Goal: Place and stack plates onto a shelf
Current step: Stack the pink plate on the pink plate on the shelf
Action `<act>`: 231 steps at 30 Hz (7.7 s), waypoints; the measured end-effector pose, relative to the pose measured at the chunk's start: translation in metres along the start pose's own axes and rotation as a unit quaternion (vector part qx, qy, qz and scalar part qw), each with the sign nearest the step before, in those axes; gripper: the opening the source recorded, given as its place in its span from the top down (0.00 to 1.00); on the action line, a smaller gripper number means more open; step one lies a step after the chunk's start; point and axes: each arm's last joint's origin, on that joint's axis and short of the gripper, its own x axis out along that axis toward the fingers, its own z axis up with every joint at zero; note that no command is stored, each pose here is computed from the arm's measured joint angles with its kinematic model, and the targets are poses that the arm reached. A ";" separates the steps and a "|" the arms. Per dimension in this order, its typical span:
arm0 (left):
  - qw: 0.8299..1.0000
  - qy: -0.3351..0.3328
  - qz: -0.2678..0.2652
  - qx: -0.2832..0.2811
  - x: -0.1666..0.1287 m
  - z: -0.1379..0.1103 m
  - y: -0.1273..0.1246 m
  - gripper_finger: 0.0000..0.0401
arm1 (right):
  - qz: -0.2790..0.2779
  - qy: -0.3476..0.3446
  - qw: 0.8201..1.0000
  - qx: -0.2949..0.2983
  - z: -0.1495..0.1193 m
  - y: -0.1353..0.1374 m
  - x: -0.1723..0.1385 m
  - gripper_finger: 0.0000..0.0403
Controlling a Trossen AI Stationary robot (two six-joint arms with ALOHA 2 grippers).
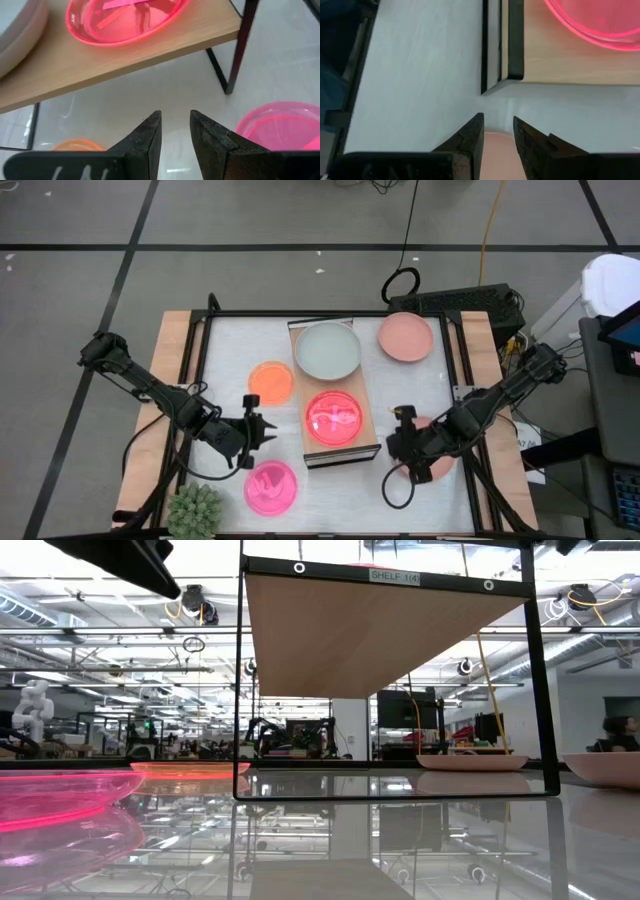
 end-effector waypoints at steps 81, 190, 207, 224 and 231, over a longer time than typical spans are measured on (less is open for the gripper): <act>0.988 0.053 -0.136 -0.055 0.000 -0.012 -0.041 0.73 | 0.027 0.014 0.984 0.174 -0.077 0.045 0.073 0.78; 0.900 0.279 -0.097 -0.321 0.073 -0.076 -0.049 0.99 | 0.027 -0.008 0.990 0.139 -0.074 0.045 0.072 0.78; 0.914 0.175 -0.176 -0.321 0.025 -0.040 -0.006 0.99 | 0.025 -0.009 0.990 0.140 -0.074 0.045 0.072 0.78; 0.893 -0.116 -0.135 -0.414 -0.041 -0.004 0.066 0.99 | 0.017 -0.022 0.991 0.129 -0.073 0.045 0.072 0.78; 0.891 -0.184 -0.080 -0.407 -0.037 0.006 0.085 0.99 | 0.018 -0.021 0.991 0.129 -0.073 0.045 0.072 0.78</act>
